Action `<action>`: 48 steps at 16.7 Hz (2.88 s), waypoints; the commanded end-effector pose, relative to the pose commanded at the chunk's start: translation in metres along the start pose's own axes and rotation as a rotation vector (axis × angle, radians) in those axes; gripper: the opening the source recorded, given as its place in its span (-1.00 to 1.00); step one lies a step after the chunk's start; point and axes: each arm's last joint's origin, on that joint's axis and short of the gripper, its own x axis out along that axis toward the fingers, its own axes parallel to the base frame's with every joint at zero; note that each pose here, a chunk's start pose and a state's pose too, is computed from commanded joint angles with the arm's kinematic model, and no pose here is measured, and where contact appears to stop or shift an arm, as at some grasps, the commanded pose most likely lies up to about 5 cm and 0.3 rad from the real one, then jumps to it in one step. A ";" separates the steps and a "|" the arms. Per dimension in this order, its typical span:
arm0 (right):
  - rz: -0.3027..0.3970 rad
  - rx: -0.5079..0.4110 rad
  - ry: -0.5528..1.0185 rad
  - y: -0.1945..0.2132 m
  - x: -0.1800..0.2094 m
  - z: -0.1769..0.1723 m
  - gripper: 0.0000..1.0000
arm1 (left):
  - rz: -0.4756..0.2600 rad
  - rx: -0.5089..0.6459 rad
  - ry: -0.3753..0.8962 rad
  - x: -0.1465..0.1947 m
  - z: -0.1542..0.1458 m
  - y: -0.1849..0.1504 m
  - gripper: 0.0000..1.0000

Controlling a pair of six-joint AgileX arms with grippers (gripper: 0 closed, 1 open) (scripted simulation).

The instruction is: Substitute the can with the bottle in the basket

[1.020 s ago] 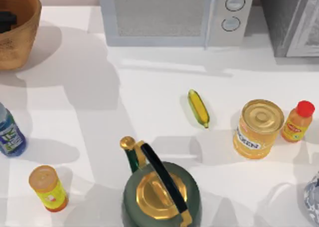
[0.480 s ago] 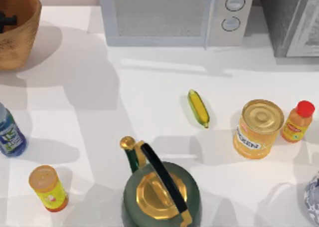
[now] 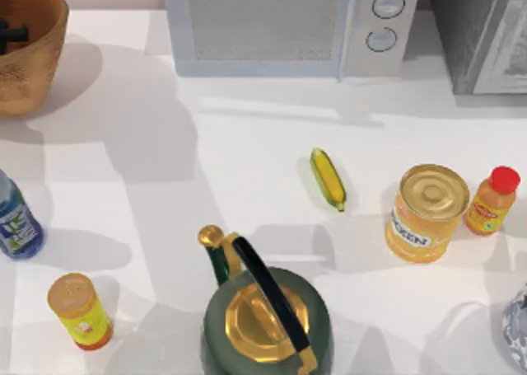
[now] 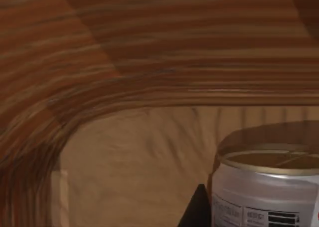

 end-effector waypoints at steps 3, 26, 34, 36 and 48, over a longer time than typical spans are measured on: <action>0.000 0.000 0.000 0.000 0.000 0.000 1.00 | 0.018 -0.011 -0.035 -0.016 0.001 -0.001 -1.00; 0.000 0.000 0.000 0.000 0.000 0.000 1.00 | 0.072 -0.003 -1.140 -0.197 -0.371 -0.116 -1.00; 0.000 0.000 0.000 0.000 0.000 0.000 1.00 | 0.041 0.019 -1.229 -0.150 -0.396 -0.117 -1.00; 0.000 0.000 0.000 0.000 0.000 0.000 1.00 | 0.041 0.019 -1.229 -0.150 -0.396 -0.117 -1.00; 0.000 0.000 0.000 0.000 0.000 0.000 1.00 | -0.291 0.260 -1.271 -0.211 -0.325 -0.141 -1.00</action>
